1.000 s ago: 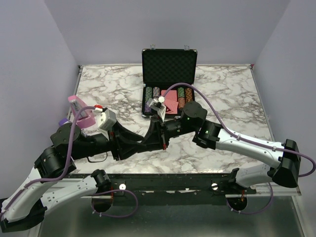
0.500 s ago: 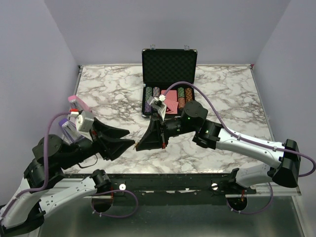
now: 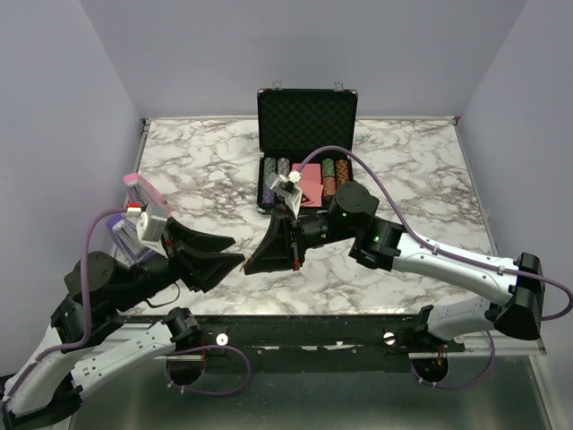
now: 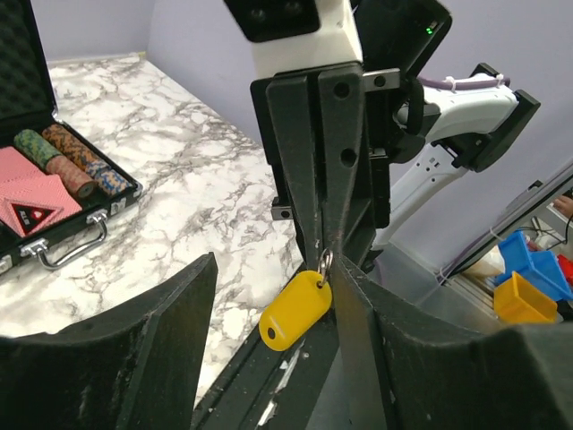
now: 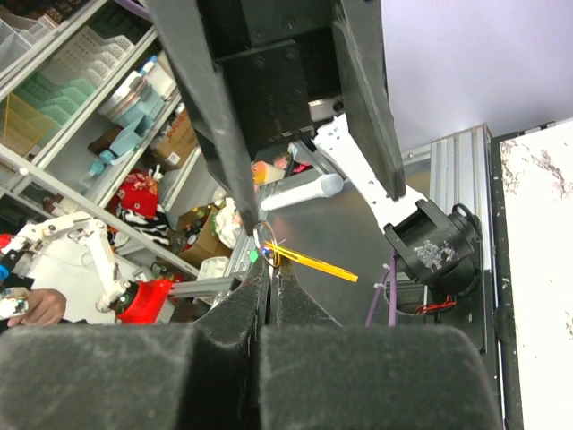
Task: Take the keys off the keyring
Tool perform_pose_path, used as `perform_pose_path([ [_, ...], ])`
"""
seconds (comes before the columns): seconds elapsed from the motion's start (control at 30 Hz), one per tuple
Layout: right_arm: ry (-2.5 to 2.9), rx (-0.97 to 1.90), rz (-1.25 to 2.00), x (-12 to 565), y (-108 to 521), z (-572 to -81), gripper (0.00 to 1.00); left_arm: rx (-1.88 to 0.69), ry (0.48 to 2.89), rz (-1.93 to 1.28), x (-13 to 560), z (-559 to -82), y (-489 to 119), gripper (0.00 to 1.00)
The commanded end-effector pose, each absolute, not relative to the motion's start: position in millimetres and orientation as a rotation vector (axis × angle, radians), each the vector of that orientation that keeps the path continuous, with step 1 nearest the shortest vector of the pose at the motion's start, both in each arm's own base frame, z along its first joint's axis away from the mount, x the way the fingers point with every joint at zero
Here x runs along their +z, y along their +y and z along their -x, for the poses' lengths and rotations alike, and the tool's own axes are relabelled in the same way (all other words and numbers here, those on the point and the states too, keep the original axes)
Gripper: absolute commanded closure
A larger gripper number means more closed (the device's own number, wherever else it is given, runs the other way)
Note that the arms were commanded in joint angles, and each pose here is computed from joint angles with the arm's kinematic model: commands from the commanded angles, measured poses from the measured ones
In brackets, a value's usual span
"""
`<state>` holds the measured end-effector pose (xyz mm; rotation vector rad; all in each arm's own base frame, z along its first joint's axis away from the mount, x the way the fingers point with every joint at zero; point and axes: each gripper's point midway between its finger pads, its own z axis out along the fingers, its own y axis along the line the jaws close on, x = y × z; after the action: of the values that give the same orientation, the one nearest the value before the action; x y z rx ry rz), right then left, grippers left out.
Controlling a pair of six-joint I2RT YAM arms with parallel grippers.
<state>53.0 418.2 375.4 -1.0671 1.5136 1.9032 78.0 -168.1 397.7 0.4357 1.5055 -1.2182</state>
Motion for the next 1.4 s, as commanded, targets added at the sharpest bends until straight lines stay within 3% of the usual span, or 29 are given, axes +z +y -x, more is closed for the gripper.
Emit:
perform_pose_path([
  [0.0,1.469,1.887,1.07,388.7,421.7,-50.8,0.99,-1.287,1.477,-0.436,400.0,-73.8,-176.0,0.42],
  [0.63,1.468,1.862,1.062,391.1,422.2,-50.7,0.99,-1.333,1.517,-0.504,391.3,-66.5,-188.6,0.65],
  [1.0,1.458,1.841,1.03,398.4,419.0,-54.4,0.99,-1.383,1.526,-0.497,386.8,-63.6,-194.2,0.97],
  [1.37,1.447,1.832,1.014,401.5,418.4,-55.4,0.99,-1.448,1.512,-0.492,384.4,-57.6,-197.5,1.0],
])
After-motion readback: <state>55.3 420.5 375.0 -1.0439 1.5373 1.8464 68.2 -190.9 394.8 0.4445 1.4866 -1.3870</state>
